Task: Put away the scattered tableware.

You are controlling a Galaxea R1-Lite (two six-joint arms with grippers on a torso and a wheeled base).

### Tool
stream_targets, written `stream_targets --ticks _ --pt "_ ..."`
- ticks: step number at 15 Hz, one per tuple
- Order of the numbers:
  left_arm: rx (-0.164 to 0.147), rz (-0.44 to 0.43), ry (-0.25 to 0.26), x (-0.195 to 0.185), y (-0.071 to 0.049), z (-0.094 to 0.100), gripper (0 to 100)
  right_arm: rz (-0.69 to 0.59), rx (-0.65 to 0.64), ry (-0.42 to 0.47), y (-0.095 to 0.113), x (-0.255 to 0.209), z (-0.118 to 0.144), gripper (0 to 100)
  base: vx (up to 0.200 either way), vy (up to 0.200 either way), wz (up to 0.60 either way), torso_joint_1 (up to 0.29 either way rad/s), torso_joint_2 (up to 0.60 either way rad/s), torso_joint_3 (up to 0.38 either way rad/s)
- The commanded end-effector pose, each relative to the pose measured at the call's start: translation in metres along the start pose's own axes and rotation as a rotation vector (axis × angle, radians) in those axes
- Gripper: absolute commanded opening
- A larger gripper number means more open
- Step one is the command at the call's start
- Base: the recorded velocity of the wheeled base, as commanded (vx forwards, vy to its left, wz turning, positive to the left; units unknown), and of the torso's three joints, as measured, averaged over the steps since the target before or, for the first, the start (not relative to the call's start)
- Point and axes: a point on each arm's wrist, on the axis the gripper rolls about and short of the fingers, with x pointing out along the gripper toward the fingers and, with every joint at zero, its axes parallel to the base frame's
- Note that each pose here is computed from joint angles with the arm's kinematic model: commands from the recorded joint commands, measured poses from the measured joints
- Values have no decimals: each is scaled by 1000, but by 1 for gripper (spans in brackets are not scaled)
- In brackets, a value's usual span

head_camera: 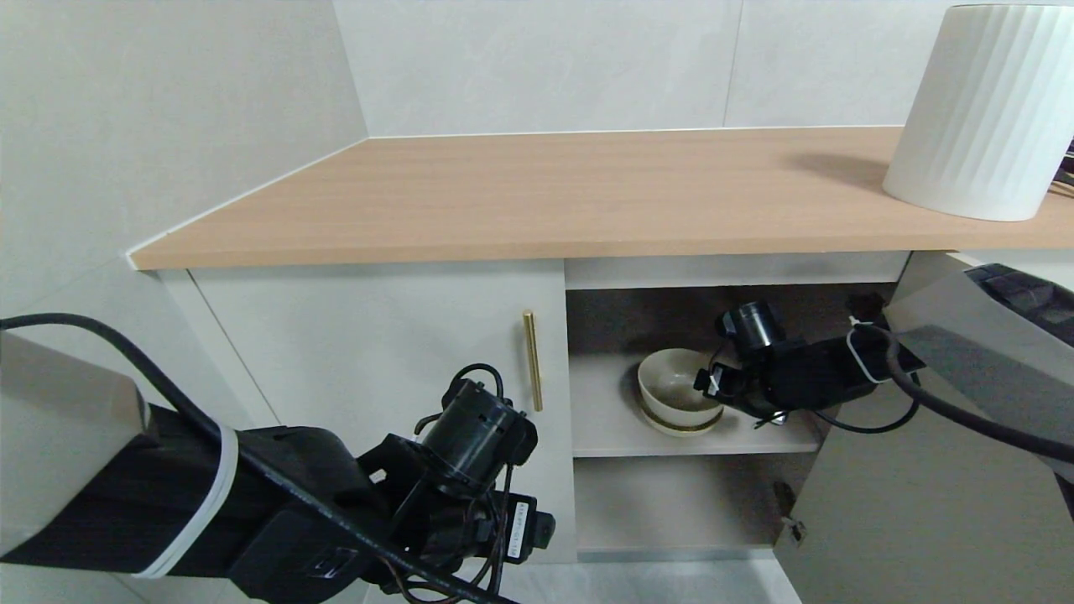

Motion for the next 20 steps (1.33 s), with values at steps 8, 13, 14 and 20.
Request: stream_targets --ticks 8,13,14,20 --pt "-18 -6 -34 -11 4 5 100 23 -4 -10 2 -22 5 100 0 0 0 0 0 0" --pt "-110 -21 -178 -65 34 13 100 163 -77 -3 -13 -125 6 100 0 0 0 0 0 0" --pt "-128 -27 -215 -79 42 12 100 226 -116 -11 -22 -154 9 100 0 0 0 0 0 0" --pt "-213 -26 -306 -117 77 -4 100 387 -241 48 -57 -282 -13 100 0 0 0 0 0 0"
